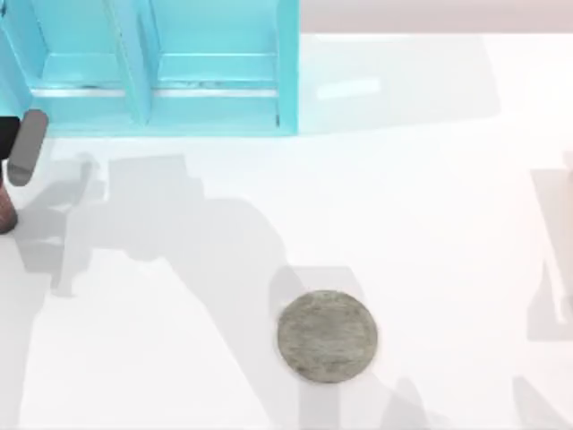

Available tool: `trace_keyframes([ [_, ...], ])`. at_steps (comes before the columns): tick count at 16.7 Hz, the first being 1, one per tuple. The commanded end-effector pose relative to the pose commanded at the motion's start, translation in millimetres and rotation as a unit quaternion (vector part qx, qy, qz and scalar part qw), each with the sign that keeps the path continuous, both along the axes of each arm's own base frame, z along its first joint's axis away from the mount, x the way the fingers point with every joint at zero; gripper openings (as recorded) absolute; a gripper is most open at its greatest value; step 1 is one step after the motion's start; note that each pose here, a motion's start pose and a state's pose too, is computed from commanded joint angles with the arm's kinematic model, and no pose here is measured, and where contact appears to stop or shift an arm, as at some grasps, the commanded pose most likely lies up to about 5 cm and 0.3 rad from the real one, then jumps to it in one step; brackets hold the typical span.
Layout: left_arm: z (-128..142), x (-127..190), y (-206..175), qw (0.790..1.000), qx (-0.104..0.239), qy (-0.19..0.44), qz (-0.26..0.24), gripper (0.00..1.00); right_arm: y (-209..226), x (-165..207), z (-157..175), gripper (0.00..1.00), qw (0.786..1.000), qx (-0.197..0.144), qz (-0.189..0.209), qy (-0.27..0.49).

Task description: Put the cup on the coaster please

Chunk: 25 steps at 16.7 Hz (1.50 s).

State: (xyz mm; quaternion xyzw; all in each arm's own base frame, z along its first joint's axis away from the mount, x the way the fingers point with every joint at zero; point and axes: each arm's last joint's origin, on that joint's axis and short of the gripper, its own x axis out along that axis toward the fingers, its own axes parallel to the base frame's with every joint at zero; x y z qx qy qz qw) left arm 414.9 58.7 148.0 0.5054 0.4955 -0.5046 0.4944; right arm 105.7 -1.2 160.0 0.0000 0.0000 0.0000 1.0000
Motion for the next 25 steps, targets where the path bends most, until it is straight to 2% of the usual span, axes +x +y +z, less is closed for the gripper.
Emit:
trace_keyframes([
  [8,0.4,0.4,-2.4,1.0,0.0,0.0,0.0,0.0,0.0,0.0,0.0,1.0,1.0,0.0,0.0,0.0],
  [13,0.8,5.4,-31.8,0.999,-0.001,0.007,0.039,0.0,0.0,0.0,0.0,1.0,1.0,0.0,0.0,0.0],
  [17,3.3,8.2,-77.5,0.994,0.0,0.014,0.108,0.0,0.0,0.0,0.0,1.0,1.0,0.0,0.0,0.0],
  [20,6.7,5.7,-119.0,0.984,0.003,0.018,0.178,0.0,0.0,0.0,0.0,1.0,1.0,0.0,0.0,0.0],
  [25,17.1,-11.4,-193.7,0.947,0.008,0.019,0.32,0.0,0.0,0.0,0.0,1.0,1.0,0.0,0.0,0.0],
])
